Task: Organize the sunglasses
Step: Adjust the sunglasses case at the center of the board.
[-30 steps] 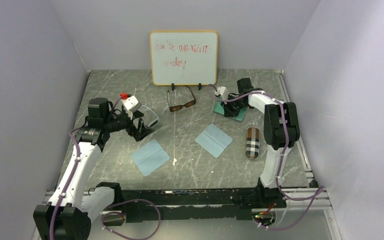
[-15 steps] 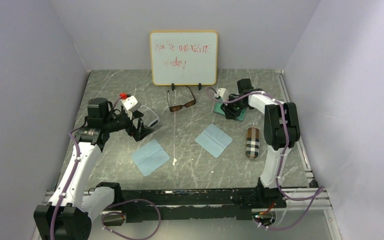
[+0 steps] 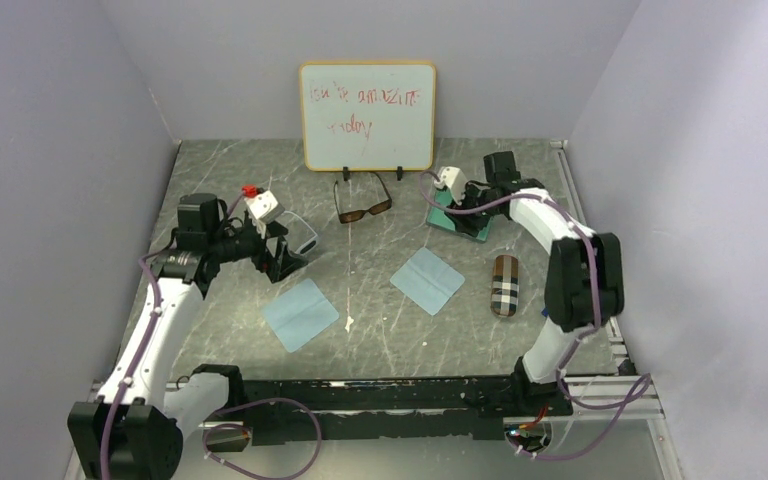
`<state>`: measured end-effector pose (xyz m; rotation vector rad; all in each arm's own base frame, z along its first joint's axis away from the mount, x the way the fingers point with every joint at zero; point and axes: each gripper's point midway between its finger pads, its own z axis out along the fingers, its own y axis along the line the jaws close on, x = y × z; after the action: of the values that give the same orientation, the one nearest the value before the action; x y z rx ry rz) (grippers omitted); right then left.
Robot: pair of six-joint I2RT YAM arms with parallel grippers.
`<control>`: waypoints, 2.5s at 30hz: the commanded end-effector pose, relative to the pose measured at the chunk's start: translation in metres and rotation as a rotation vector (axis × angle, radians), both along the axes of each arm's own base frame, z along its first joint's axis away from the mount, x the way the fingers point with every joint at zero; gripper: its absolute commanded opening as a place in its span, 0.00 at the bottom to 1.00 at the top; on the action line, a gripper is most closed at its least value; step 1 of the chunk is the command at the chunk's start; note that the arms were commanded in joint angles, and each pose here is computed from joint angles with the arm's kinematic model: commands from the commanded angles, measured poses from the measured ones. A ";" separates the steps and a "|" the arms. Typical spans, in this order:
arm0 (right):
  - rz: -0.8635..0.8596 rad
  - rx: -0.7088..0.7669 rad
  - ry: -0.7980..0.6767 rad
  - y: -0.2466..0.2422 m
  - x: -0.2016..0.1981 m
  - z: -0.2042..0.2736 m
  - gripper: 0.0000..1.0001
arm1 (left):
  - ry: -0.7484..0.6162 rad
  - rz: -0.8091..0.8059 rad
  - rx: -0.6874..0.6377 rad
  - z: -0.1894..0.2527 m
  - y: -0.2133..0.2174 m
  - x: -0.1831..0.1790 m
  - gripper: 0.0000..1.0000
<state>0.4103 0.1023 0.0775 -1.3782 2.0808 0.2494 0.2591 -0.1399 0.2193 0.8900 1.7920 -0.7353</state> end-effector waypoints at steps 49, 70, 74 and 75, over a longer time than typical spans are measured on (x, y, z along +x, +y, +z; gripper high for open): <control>-0.451 -0.202 -0.006 -0.038 0.010 -0.059 0.19 | -0.045 -0.081 0.102 0.000 -0.047 0.017 0.97; -0.272 -0.194 -0.017 -0.119 -0.010 -0.018 0.47 | -0.068 -0.082 0.091 0.002 -0.046 0.013 0.97; -0.188 -0.150 -0.006 -0.122 -0.002 -0.031 0.53 | -0.070 -0.079 0.094 0.002 -0.045 0.012 0.97; -0.172 -0.144 -0.011 -0.121 0.001 -0.034 0.54 | -0.070 -0.078 0.096 0.001 -0.045 0.012 0.97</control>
<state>0.3962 -0.0322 0.0440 -1.1121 2.3650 -0.0819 0.2725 -0.1830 0.2115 1.0376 1.7983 -0.6709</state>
